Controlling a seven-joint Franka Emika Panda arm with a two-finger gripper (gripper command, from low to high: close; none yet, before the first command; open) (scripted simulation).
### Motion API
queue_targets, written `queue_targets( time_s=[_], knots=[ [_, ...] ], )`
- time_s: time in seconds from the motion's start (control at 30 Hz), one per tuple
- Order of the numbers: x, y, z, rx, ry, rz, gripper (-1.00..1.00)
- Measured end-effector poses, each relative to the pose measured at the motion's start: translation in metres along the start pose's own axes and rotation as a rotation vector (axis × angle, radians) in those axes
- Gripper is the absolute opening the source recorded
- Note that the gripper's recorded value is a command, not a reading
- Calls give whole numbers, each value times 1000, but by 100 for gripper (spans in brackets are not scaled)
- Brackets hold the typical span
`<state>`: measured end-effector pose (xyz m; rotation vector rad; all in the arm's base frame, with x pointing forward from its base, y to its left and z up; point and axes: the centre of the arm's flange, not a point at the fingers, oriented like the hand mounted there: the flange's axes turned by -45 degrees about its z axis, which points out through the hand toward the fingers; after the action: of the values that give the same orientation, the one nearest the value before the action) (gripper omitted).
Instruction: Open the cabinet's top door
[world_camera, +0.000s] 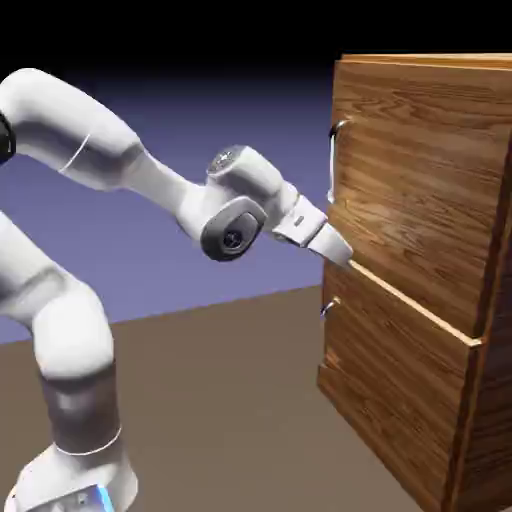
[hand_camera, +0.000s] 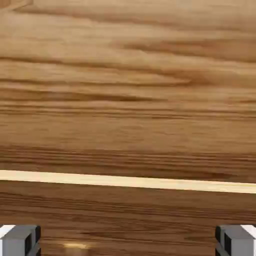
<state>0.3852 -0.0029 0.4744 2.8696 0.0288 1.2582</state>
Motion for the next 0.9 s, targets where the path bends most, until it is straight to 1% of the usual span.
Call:
queue_targets(
  time_s=[0.43, 0.9],
  knots=[
    [24, 19, -65, -19, 156, 119, 0],
    [27, 5, -112, -14, 358, 161, 0]
  ],
)
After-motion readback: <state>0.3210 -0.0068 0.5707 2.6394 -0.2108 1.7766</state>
